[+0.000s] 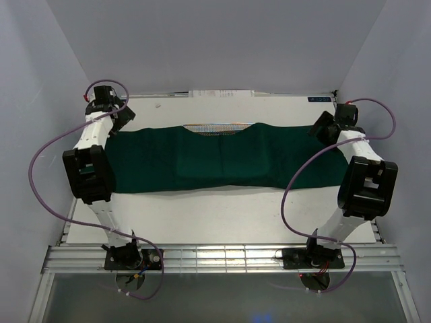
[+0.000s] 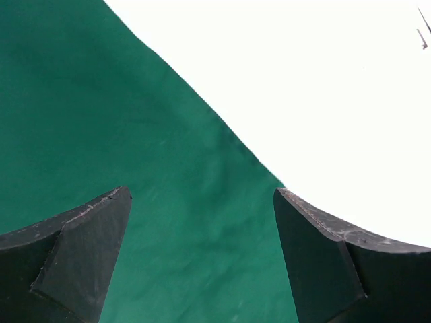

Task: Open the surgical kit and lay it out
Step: Open the surgical kit at the center of the board.

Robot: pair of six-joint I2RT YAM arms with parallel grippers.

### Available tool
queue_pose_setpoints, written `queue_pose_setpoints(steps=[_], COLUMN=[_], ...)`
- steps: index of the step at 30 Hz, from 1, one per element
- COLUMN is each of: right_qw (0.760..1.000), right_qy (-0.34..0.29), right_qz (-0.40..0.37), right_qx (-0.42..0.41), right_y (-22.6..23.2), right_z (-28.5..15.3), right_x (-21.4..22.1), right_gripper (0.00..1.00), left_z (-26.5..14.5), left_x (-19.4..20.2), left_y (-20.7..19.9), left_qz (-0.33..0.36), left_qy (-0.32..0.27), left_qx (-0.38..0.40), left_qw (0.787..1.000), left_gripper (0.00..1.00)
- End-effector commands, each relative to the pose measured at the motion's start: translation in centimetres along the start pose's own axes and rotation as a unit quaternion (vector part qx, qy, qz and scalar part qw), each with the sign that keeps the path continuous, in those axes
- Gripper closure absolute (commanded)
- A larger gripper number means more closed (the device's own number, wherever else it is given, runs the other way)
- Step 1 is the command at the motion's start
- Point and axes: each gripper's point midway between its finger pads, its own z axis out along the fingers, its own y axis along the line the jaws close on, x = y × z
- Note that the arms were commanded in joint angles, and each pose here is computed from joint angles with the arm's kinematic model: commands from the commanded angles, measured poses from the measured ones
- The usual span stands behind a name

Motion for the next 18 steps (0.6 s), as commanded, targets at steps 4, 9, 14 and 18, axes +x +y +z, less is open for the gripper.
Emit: queue_pose_setpoints(steps=[4, 9, 14, 18], right_qw=[0.996, 0.992, 0.990, 0.987], right_qy=[-0.048, -0.060, -0.069, -0.078], right_qz=[-0.058, -0.112, -0.124, -0.139], right_qx=[-0.046, 0.009, 0.023, 0.026], right_y=[3.3, 2.7, 2.8, 3.4], right_z=[0.1, 1.4, 1.8, 1.4], right_x=[-3.8, -4.2, -4.1, -4.4], right_gripper=[0.13, 0.13, 0.13, 0.13], left_z=[1.0, 2.2, 3.5, 4.4], left_x=[-1.0, 0.6, 2.9, 5.2], left_y=[-3.9, -5.6, -7.8, -8.1], left_qz=[-0.041, -0.035, 0.013, 0.045], left_qy=[0.026, 0.047, 0.057, 0.078], left_qx=[0.032, -0.001, -0.021, -0.039], left_qw=[0.998, 0.998, 0.998, 0.995], left_gripper=[0.02, 0.05, 0.05, 0.05])
